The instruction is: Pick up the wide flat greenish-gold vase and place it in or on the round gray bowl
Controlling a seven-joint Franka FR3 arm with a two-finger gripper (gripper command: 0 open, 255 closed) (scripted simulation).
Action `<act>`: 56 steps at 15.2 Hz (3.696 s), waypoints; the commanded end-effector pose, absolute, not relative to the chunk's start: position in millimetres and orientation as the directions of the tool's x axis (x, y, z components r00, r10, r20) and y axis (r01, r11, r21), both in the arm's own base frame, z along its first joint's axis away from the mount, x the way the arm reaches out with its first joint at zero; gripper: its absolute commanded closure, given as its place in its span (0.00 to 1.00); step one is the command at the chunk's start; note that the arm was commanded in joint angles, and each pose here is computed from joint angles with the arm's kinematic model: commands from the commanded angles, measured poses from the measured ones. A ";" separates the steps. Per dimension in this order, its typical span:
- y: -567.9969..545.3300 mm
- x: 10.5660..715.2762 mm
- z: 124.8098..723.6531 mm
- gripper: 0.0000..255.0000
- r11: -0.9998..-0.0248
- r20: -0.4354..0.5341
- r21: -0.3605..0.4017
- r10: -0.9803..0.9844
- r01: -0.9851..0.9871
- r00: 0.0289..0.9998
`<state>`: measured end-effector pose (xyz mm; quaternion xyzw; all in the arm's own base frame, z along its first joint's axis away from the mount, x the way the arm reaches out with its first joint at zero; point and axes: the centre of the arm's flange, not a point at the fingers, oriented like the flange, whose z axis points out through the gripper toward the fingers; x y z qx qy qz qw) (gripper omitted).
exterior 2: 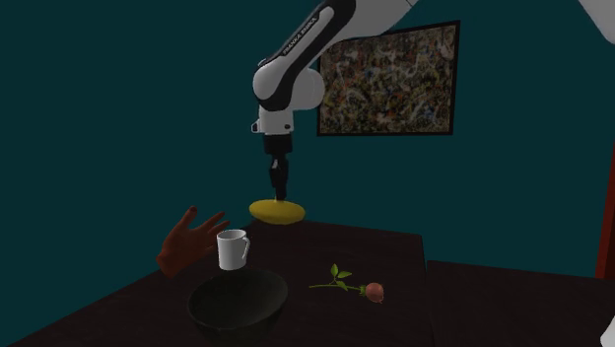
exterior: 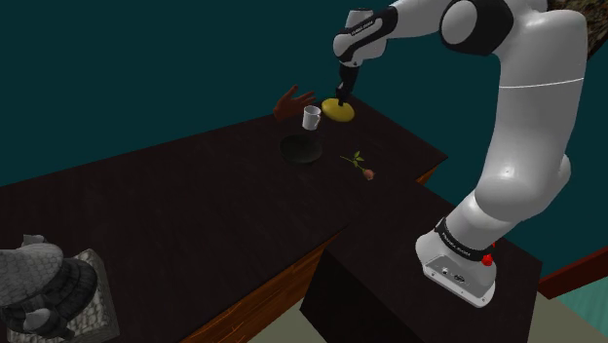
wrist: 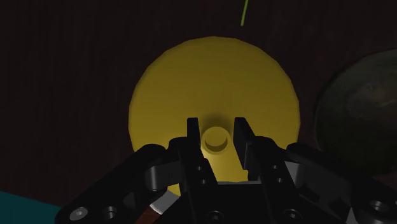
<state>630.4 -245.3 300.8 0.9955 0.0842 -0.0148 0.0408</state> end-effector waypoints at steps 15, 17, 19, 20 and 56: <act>-43.7 620.2 339.6 1.00 -0.982 -0.036 0.079 0.167 0.169 0.985; -17.8 618.7 344.4 1.00 -0.982 -0.036 0.079 0.167 0.169 0.985; -8.4 618.2 340.9 1.00 -0.982 -0.036 0.079 0.167 0.169 0.985; -8.4 618.1 335.6 1.00 -0.982 -0.036 0.079 0.167 0.169 0.985; -5.1 619.1 270.7 0.00 -0.982 -0.036 0.079 0.167 0.169 0.985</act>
